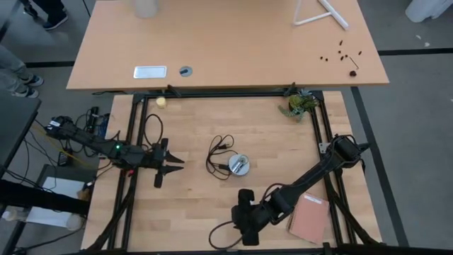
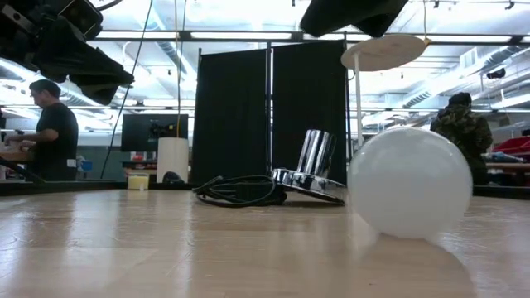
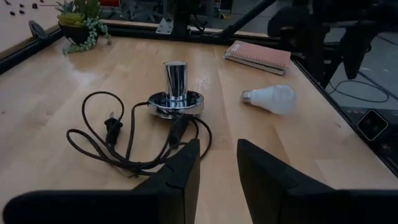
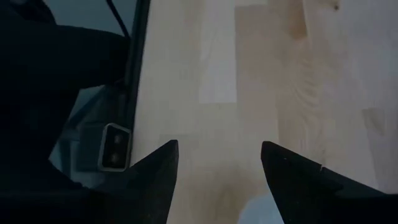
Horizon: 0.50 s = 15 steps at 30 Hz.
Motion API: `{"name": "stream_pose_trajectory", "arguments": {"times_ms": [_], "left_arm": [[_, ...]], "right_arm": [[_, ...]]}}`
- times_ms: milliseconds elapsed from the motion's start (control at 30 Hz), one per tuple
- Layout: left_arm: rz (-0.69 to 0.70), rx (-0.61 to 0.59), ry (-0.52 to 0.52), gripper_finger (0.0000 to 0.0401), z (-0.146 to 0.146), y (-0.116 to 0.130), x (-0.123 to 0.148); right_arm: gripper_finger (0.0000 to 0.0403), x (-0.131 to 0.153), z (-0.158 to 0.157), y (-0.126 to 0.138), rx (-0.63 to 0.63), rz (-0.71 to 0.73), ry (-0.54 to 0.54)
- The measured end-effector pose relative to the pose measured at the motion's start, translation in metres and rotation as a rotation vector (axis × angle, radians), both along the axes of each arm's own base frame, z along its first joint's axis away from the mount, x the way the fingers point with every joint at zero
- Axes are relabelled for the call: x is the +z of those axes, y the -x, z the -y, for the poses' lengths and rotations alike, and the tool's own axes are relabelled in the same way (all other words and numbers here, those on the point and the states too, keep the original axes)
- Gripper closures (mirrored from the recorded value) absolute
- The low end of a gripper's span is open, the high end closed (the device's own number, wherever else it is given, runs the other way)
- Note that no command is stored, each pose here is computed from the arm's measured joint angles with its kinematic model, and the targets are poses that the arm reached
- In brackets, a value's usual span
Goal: Screw lightbulb
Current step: Insert the light bulb into the lamp
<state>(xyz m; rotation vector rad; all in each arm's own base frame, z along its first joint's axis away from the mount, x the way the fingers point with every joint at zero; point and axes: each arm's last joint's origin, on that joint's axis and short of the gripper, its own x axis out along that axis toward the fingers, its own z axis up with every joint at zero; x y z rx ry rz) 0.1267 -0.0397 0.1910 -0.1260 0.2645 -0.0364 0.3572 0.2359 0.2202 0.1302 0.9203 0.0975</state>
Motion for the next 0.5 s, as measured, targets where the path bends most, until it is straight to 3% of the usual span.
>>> {"name": "stream_pose_trajectory", "arguments": {"times_ms": [233, 500], "left_arm": [[0.016, 0.039, -0.033, 0.0290, -0.001, 0.000, 0.001], [0.014, 0.037, -0.040, 0.0290, -0.001, 0.000, 0.001]], "right_arm": [[0.0169, -0.023, 0.003, -0.007, 0.045, -0.085, 0.005], [0.0169, -0.031, -0.001, 0.001, 0.090, -0.163, 0.043]]}}
